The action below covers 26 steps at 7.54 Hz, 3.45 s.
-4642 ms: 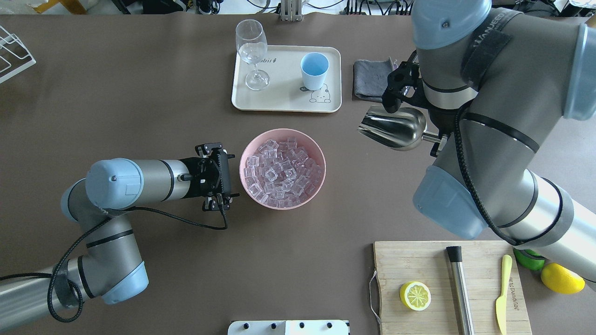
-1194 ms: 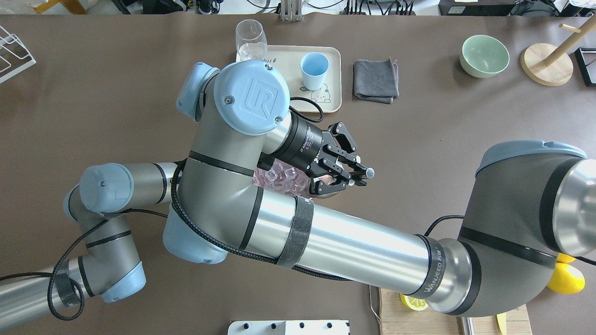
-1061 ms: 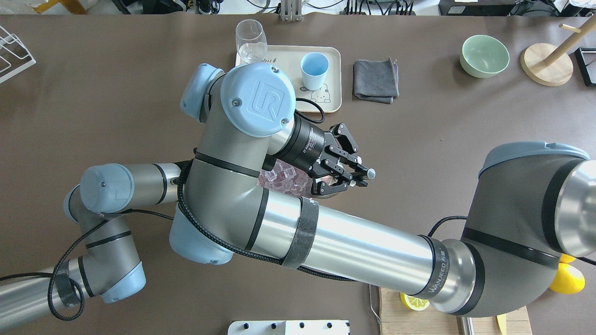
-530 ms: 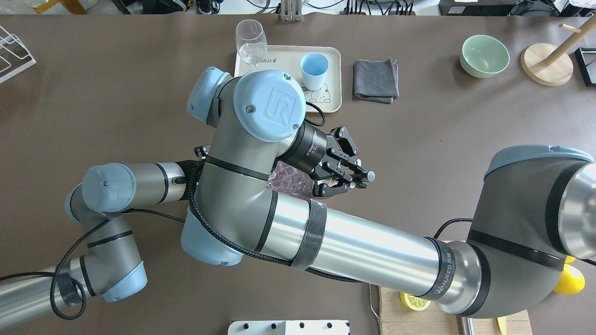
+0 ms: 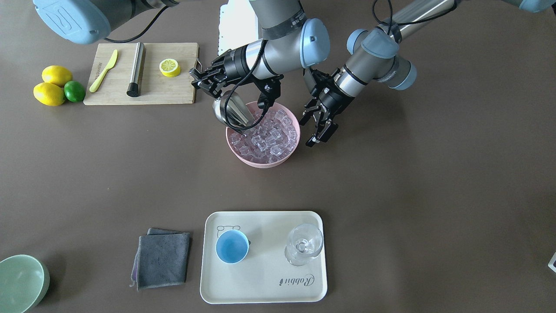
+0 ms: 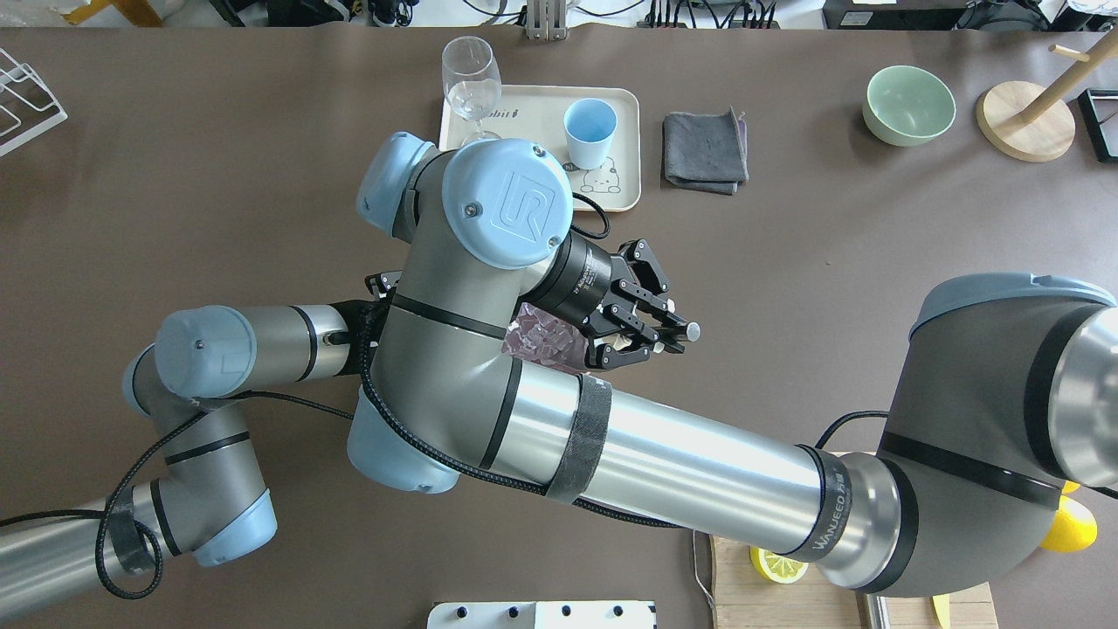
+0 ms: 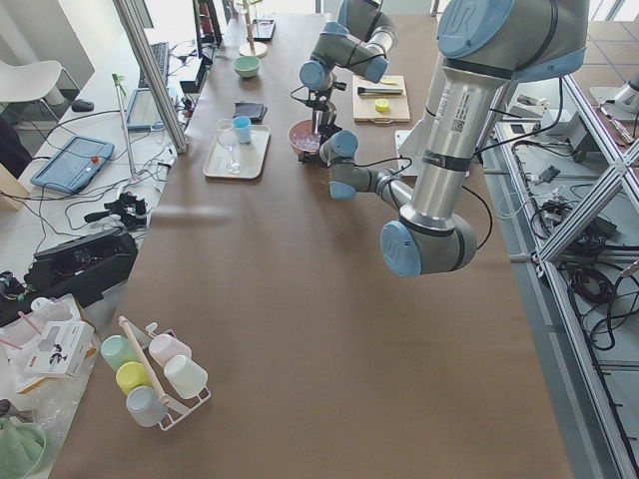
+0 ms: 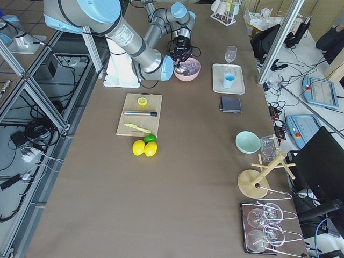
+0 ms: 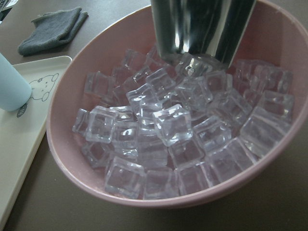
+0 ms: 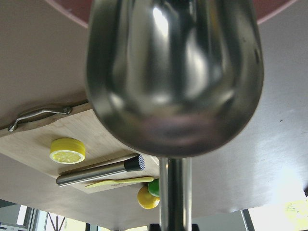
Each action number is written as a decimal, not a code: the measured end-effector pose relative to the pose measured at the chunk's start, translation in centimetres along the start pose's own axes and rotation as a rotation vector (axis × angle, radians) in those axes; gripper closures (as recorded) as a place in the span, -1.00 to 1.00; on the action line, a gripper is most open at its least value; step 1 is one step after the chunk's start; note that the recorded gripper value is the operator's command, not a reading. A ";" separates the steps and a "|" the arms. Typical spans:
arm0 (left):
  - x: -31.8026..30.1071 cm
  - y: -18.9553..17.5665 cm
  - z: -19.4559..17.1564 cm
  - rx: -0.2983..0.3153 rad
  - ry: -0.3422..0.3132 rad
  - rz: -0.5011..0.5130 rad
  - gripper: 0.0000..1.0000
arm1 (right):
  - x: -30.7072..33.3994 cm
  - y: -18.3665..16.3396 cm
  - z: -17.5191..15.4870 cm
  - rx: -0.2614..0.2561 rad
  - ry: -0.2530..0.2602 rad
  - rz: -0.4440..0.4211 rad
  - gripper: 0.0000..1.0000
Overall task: Put ice in cup with scoop
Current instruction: 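Lower the scoop into the ice cubes with the right gripper, then drag the scoop through the ice toward the left gripper, filling it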
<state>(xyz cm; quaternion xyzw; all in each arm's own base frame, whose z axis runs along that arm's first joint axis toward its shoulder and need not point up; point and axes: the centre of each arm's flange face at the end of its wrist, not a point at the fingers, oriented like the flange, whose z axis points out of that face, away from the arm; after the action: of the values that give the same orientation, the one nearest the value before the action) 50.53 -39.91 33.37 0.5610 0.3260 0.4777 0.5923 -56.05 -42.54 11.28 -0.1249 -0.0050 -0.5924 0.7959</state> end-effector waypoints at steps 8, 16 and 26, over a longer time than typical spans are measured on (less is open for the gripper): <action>-0.1 0.2 0.2 -0.005 -0.001 0.000 -0.97 | 0.4 -1.1 2.5 0.090 0.003 0.007 1.00; -0.1 0.3 0.1 -0.004 -0.001 0.000 -0.97 | 0.2 0.9 3.8 0.256 0.034 -0.003 1.00; -0.3 0.4 0.0 -0.006 -0.005 0.002 -0.97 | 0.6 -0.7 5.2 0.308 0.030 0.018 1.00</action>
<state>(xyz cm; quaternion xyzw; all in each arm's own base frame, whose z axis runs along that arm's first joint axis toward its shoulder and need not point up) 50.34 -40.25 33.71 0.5608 0.3223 0.4779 0.5943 -55.83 -42.25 16.54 0.0074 -0.0828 -0.5792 0.8109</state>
